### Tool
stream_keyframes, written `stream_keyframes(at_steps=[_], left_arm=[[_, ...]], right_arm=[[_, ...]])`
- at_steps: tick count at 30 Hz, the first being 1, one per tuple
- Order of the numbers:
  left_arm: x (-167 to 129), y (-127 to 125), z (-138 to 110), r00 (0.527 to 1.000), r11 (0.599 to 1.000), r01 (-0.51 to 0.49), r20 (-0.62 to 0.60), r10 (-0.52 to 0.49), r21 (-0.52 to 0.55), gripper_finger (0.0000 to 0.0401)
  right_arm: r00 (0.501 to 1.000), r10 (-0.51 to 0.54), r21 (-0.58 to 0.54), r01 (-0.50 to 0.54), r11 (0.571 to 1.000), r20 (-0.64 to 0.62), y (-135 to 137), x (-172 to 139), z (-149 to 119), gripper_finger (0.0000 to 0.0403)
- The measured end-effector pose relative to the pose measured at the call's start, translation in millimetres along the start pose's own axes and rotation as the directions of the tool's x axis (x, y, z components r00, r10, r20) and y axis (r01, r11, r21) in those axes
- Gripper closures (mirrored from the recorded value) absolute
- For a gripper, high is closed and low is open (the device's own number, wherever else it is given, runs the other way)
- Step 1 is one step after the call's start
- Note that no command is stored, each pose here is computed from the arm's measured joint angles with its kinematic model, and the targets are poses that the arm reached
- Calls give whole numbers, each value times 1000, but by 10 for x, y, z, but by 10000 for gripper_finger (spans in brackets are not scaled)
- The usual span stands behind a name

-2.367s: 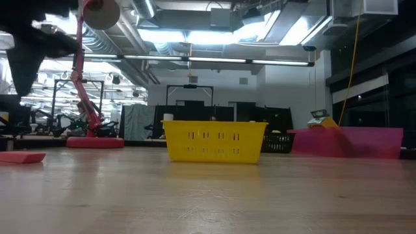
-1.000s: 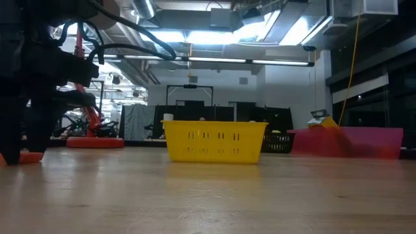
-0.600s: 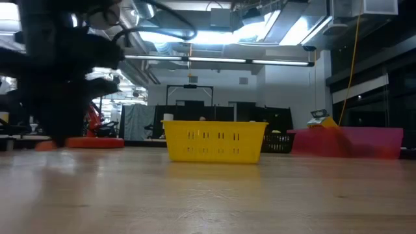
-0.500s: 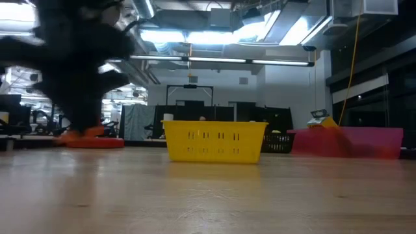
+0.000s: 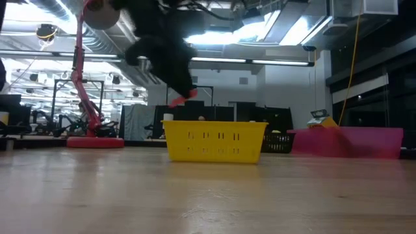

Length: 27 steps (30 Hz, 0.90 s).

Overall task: Pick & Place School Supplies
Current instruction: Put the orange eraser into the yellow bin

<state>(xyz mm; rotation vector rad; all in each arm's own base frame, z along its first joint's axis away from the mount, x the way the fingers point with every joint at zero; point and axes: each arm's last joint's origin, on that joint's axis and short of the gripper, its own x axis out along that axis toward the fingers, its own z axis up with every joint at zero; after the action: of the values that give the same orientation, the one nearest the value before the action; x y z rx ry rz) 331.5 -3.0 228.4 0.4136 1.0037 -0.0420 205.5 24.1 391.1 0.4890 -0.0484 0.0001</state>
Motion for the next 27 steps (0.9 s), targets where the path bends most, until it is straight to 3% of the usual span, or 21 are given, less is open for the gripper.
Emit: stream_keyframes(at_steps=[6,10,18,23,27], left_arm=[[260,114,264,999,999,50,18,-50,6,315],[361,83,381,998,995,64,19,-63,-71,293],[285,-29,501,994,974,85,88,-68,-208,239],[241,-215,423,989,926,129,-26,-148,-356,224],[87,-576,409,964,871,174,-100,-245,-460,224]], right_arm=[[1000,10,0,-10,1000,-3,4,-5,2,289],[1000,24,-20,-24,1000,3,28,-38,15,289],[998,60,-53,-60,997,-8,48,-78,27,289],[994,106,-59,-108,992,-39,60,-87,17,289],[987,133,-70,-139,988,-86,59,-91,-12,289]])
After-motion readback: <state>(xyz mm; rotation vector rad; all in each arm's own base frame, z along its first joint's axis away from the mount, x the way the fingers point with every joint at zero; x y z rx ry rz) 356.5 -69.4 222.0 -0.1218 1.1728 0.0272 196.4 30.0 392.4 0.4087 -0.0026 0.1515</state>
